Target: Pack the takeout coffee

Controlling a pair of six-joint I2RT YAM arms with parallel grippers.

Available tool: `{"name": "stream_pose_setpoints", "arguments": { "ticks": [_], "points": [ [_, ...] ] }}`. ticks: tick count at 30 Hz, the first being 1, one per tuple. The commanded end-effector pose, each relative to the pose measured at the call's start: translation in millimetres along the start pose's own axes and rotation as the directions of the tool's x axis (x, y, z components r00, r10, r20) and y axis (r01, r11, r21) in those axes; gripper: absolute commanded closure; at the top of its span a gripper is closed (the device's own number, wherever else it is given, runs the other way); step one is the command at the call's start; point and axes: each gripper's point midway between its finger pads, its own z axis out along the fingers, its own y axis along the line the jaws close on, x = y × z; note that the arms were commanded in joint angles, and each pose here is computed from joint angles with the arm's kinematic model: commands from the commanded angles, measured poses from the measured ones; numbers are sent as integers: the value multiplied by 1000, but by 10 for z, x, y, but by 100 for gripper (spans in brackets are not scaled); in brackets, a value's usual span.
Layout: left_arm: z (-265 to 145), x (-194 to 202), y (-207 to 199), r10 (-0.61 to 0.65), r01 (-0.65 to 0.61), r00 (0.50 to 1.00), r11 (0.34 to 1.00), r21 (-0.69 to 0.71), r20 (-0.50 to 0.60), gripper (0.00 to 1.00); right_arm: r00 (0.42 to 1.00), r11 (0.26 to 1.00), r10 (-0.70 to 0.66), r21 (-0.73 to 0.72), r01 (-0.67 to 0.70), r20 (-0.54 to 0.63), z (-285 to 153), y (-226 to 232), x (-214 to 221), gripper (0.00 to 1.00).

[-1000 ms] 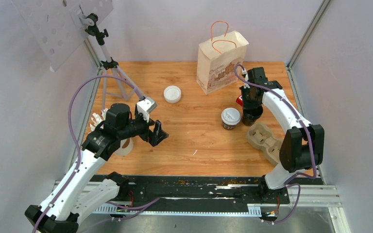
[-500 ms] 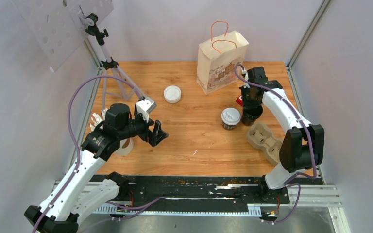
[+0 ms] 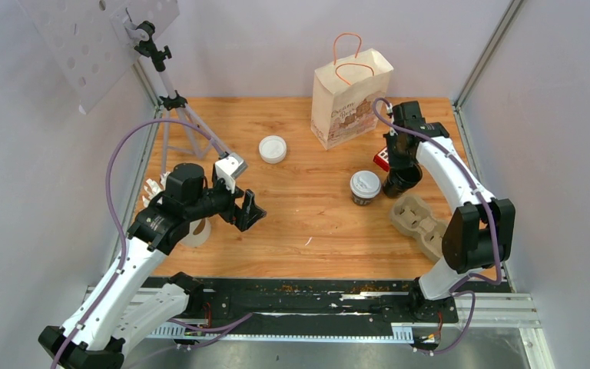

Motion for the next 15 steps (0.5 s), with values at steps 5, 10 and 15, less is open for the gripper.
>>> {"name": "stream_pose_setpoints", "arguments": {
  "ticks": [5,10,15],
  "points": [
    [-55,-184,-29,18,-19,998,1000,5,52,0,994,994,-60,93,52,92,-376,-127,-258,100],
    [-48,-193,-27,19,-19,998,1000,4,54,0,992,990,-80,125,67,100,-478,-159,-303,100],
    [-35,-201,-15,14,-14,999,1000,0,48,0,987,981,-103,176,80,121,-673,-220,-386,100]
  ]
}}
